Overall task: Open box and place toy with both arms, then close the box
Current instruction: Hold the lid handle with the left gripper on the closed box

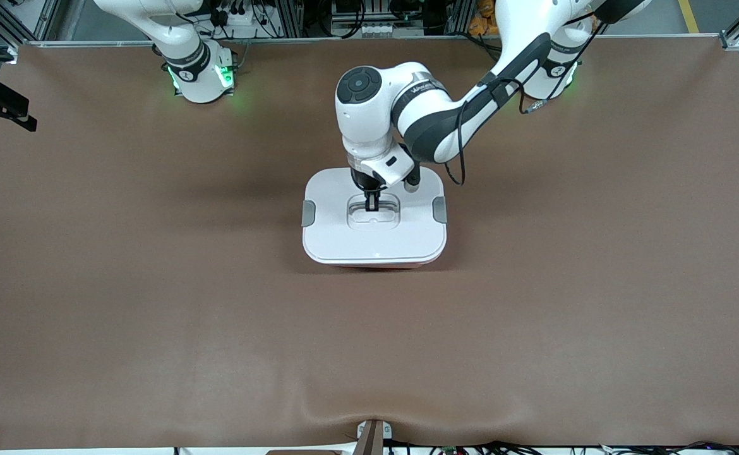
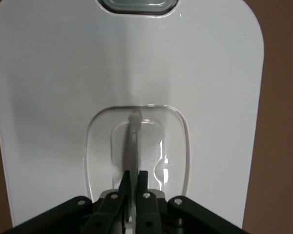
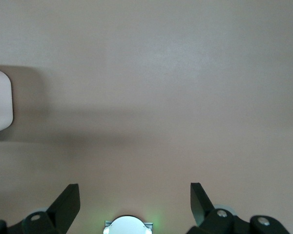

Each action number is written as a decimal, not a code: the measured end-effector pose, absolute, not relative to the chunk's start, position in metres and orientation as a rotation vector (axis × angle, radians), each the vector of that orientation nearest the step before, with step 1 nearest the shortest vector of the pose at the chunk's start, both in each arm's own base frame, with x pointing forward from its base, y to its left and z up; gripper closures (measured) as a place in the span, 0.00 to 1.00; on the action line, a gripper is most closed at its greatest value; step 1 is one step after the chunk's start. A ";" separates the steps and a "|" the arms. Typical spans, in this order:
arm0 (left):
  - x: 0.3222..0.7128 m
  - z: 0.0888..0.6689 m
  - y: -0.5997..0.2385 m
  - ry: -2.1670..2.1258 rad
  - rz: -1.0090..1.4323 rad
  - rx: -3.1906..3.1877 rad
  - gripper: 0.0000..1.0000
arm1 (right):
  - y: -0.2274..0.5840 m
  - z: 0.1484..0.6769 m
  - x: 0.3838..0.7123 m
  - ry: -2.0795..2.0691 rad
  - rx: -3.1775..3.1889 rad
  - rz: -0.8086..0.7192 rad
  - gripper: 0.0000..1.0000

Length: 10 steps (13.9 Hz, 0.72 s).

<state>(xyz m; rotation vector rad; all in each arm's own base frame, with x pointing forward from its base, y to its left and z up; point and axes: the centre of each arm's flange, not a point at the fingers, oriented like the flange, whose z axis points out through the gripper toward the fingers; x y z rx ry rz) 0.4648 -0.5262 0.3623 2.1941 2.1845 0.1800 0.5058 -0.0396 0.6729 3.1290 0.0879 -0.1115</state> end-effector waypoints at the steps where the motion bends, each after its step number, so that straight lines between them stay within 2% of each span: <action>1: 0.465 0.362 -0.526 2.185 0.179 2.194 0.93 | -0.039 0.673 0.506 0.089 3.129 -0.112 0.00; 10: 0.466 0.360 -0.526 2.188 0.178 2.195 0.93 | -0.038 0.672 0.505 0.092 3.129 -0.120 0.00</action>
